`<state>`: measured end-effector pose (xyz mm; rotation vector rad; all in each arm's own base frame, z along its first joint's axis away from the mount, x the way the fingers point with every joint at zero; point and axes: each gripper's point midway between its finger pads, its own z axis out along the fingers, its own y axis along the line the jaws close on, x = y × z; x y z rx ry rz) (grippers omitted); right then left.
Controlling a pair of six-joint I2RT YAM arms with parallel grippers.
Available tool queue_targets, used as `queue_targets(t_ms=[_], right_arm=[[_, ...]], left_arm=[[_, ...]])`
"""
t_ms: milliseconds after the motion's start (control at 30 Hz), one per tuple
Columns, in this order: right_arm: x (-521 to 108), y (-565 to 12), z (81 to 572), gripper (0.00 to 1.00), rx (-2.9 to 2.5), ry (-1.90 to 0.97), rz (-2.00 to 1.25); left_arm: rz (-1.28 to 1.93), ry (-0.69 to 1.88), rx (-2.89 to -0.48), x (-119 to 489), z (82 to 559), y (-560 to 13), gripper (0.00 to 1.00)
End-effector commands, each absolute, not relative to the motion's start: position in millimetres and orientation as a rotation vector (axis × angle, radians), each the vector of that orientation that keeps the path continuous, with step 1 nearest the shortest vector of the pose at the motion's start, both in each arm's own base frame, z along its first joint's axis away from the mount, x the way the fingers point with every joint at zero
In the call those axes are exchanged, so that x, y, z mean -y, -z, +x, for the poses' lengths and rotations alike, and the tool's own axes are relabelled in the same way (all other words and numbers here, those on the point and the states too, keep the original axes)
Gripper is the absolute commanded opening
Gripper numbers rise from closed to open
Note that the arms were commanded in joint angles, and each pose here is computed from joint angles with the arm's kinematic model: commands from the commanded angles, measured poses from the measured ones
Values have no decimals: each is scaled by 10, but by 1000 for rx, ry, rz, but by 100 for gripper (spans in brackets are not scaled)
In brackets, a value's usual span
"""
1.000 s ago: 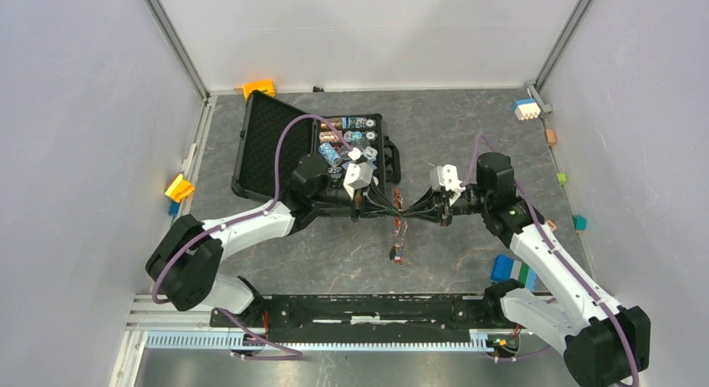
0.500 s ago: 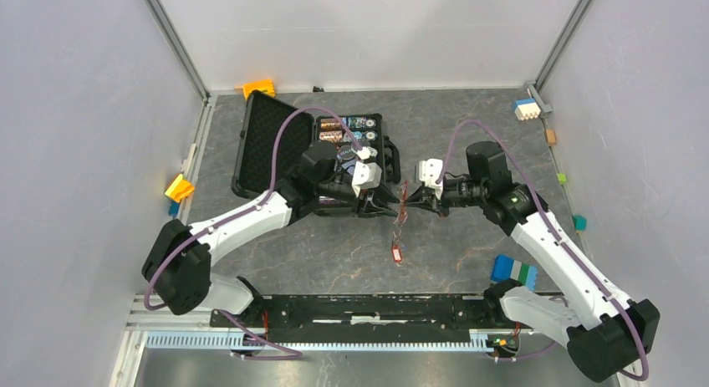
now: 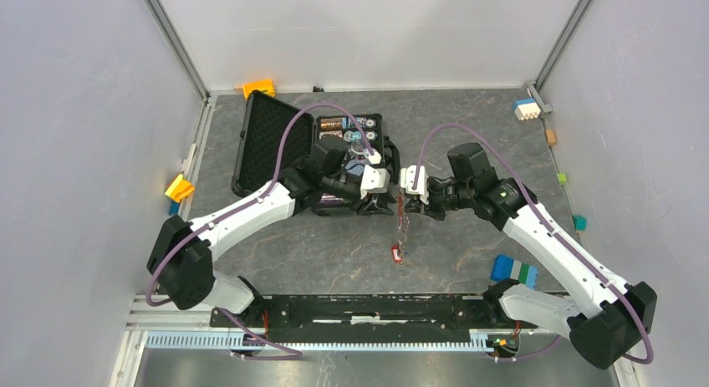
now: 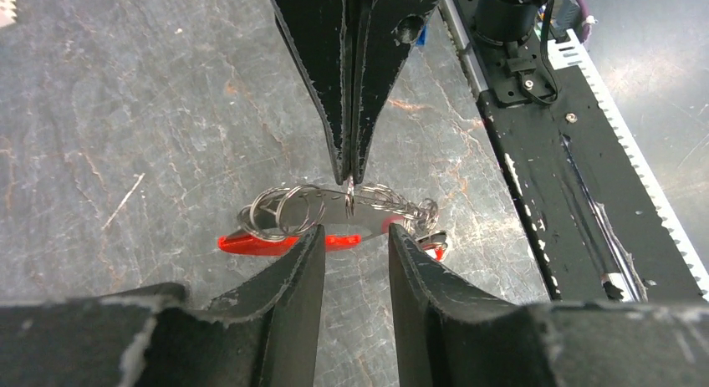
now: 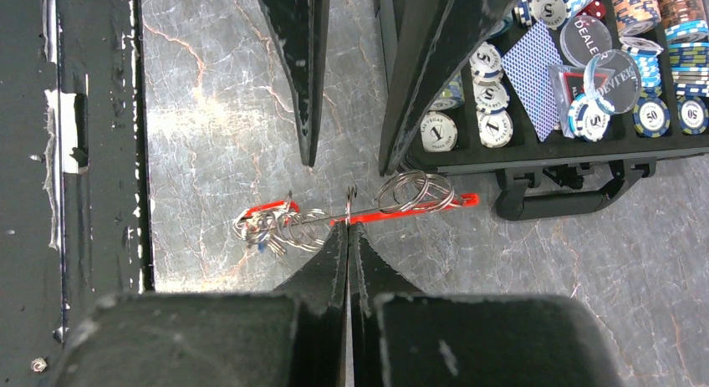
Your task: Put the keys on the keyring
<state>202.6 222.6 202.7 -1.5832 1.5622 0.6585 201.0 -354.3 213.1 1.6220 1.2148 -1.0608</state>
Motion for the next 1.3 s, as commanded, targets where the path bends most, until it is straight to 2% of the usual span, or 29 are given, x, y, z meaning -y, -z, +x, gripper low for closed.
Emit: queue_targets(t_ms=[0,200,567,800,1100,1267], right_arm=[[-2283,-2258,2103,0,-1501,-623,-1567],[-2298,-2242,2101,0,-1509,-640,-1555],[-2327,-2208,2071,0,-1506,-671,-1553],[-2332,-2200,2066,0,-1509,-680,-1552],[-2325,-2190,2057,0,-1507,-677,-1551],[-2318,-2171,2057,0,-1508,-673,-1552]], left_arm=[[1643,1034,-1170,3657,2063,-2158,40],[1634,1085,-1159,3715,2017,-2171,34],[1604,1128,-1164,3776,1994,-2245,32],[1600,1149,-1166,3838,1991,-2281,26],[1607,1151,-1173,3823,1967,-2229,15],[1610,1144,-1176,3800,1954,-2199,2]])
